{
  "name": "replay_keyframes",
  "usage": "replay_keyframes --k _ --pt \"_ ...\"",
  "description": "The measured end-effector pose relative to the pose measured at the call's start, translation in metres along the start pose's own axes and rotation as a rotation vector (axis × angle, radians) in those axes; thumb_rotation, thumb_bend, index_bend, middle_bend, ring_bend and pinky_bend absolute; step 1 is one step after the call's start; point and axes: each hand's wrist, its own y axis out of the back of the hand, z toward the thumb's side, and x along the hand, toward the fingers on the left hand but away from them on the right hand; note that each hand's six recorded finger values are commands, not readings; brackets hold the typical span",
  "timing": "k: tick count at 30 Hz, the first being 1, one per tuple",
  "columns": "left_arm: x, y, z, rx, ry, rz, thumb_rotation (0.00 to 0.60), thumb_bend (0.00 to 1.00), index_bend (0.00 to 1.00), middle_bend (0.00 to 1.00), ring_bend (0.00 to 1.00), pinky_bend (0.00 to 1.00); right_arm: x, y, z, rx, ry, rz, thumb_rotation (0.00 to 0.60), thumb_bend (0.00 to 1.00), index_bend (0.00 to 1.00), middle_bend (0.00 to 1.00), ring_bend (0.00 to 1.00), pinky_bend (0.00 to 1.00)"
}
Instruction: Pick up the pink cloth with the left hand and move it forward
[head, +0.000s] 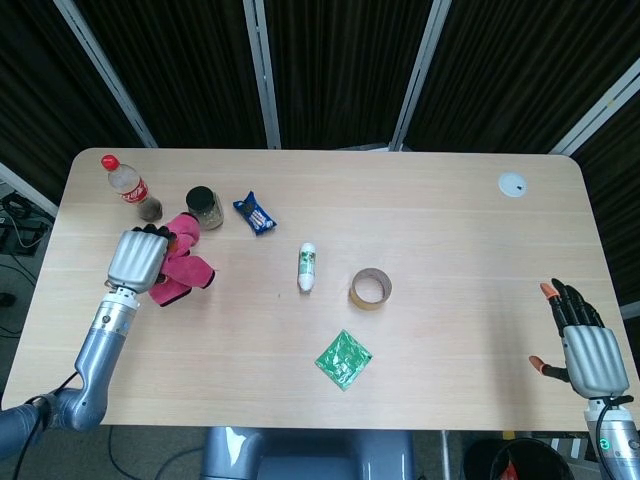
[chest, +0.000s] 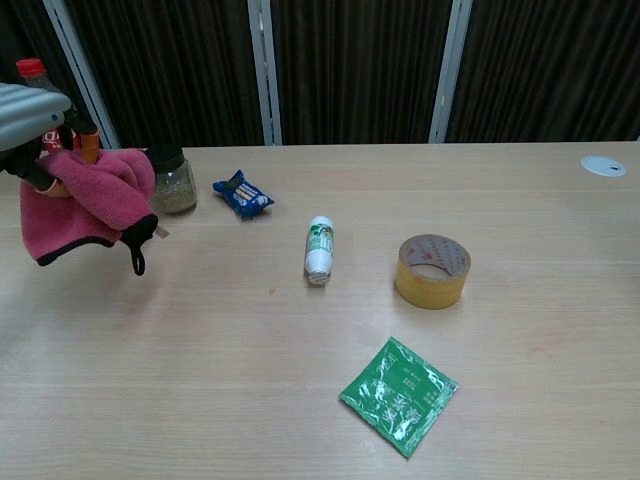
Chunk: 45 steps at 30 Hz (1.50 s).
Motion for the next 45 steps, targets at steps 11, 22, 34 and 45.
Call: replay_keyframes --k 11,22,34,45 --pt "-0.006 -0.010 0.006 0.009 -0.008 -0.048 0.600 0.14 0.10 0.00 0.00 0.03 0.000 0.000 0.000 0.001 0.003 0.000 0.600 0.00 0.00 0.00 0.00 0.16" --pt "-0.026 -0.002 -0.009 -0.042 0.033 -0.044 0.600 0.13 0.09 0.00 0.00 0.00 0.000 0.000 -0.001 0.002 0.001 0.000 0.600 0.00 0.00 0.00 0.00 0.16" --pt "-0.126 0.011 -0.070 -0.087 0.141 0.001 0.600 0.00 0.00 0.00 0.00 0.00 0.001 0.000 0.002 0.021 0.013 -0.002 0.600 0.00 0.00 0.00 0.00 0.16" --pt "-0.211 0.006 -0.105 -0.118 0.200 0.045 0.600 0.00 0.00 0.00 0.00 0.00 0.003 0.003 0.005 0.051 0.035 -0.019 0.600 0.00 0.00 0.00 0.00 0.16"
